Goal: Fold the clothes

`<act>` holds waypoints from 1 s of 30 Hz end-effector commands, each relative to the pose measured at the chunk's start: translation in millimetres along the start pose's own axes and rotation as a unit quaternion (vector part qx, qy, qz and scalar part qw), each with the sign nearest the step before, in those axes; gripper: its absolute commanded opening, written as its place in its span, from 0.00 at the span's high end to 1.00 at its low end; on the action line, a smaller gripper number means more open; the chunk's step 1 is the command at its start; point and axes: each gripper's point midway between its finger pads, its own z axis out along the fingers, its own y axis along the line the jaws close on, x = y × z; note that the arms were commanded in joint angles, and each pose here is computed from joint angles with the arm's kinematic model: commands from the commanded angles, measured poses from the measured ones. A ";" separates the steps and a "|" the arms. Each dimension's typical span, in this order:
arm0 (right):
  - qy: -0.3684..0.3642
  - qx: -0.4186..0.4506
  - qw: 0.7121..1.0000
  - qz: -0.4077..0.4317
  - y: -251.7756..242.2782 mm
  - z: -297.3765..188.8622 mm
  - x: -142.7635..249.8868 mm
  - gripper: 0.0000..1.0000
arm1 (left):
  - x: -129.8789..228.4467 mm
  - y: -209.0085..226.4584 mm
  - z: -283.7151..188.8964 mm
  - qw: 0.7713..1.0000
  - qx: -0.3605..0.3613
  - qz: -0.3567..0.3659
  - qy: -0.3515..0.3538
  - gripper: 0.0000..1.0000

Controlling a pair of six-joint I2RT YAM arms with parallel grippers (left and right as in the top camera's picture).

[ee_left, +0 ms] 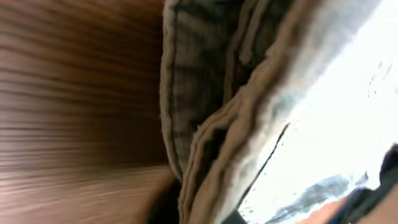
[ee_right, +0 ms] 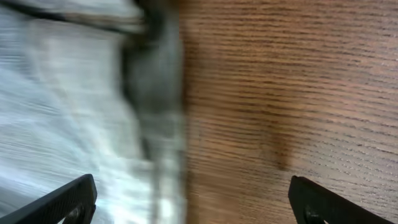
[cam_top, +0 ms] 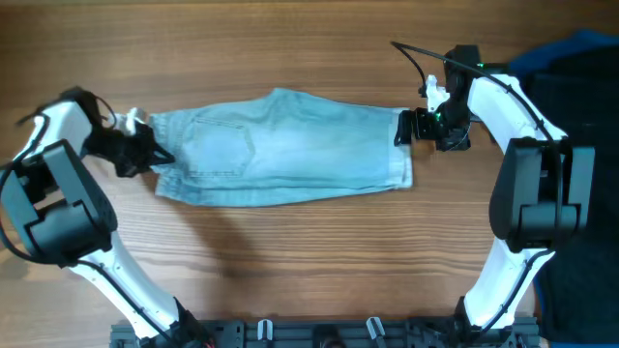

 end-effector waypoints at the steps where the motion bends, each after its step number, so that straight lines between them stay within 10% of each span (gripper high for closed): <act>1: 0.009 -0.010 1.000 -0.005 0.8 5.5 3.4 0.00 | -27.0 12.9 -35.2 0.997 -0.073 -0.009 -0.037 0.96; 12: 0.011 -0.032 0.999 0.009 8.4 5.2 4.0 0.00 | -33.1 -77.8 -66.6 0.971 -0.220 0.055 -0.082 0.96; 20: 0.009 -0.033 0.999 0.009 8.8 5.4 3.0 0.00 | 19.2 -203.7 -121.8 0.955 -0.178 0.156 -0.176 0.96; 30: -0.012 -0.035 0.998 0.054 5.7 -0.3 -9.2 0.00 | 83.8 -277.2 -78.3 0.958 -0.148 0.198 -0.144 0.96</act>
